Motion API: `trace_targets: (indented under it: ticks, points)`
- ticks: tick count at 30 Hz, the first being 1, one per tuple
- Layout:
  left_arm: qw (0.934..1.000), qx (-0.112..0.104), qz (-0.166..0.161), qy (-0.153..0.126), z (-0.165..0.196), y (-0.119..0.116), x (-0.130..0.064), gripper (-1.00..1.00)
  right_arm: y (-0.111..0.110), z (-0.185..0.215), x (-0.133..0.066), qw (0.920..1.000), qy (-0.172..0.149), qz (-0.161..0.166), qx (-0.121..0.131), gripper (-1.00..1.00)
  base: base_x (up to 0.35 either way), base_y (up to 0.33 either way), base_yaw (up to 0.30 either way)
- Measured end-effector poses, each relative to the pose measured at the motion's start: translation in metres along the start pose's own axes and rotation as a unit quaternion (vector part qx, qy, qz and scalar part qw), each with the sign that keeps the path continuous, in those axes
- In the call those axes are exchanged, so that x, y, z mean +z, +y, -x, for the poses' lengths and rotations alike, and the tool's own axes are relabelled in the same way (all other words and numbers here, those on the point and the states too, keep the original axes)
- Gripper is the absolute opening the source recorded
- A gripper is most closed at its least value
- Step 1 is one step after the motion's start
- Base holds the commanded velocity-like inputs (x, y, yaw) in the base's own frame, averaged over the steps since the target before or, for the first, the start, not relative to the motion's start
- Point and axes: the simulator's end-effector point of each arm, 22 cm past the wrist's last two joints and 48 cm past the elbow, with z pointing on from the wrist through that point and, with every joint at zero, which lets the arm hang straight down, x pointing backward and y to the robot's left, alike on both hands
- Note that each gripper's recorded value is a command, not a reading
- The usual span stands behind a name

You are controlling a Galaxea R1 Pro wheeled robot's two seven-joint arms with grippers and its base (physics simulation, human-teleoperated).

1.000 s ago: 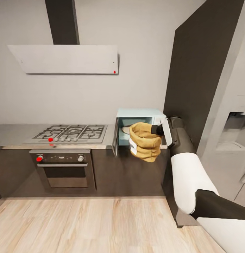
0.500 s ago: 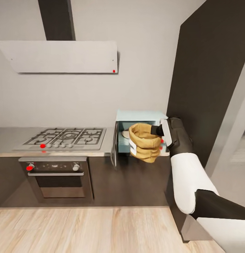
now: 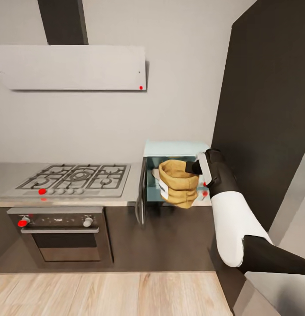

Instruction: In the kitchen, take the popcorn bag from the countertop, put it into the microwave, and heat it until the popcorn is cooked so the cooked popcorn ends up inside the bag.

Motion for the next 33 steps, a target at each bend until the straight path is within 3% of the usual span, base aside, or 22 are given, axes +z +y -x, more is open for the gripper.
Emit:
trace_targets:
  ticks: [5, 13, 24, 33]
  points:
    - [1.0, 0.0, 0.001, 0.0, 0.0, 0.0, 0.0, 1.0, 0.001, -0.01, 0.007, 0.9999, 0.014, 0.001, -0.002, -1.0, 0.014, 0.0, 0.0]
    - [1.0, -0.001, 0.001, 0.0, 0.0, 0.0, 0.0, 1.0, 0.001, 0.005, 0.009, 0.9997, -0.023, 0.0, 0.003, -1.0, 0.0, 0.0, 0.0]
    - [1.0, 0.0, 0.0, -0.002, 0.001, -0.001, 0.0, 1.0, 0.002, -0.002, 0.023, 0.9995, -0.033, 0.0, 0.003, -1.0, 0.004, 0.0, 0.0]
    - [1.0, 0.001, -0.001, 0.0, 0.0, -0.001, 0.0, 1.0, 0.003, -0.002, 0.023, 0.9994, -0.033, 0.0, 0.003, -1.0, 0.232, 0.0, 0.0]
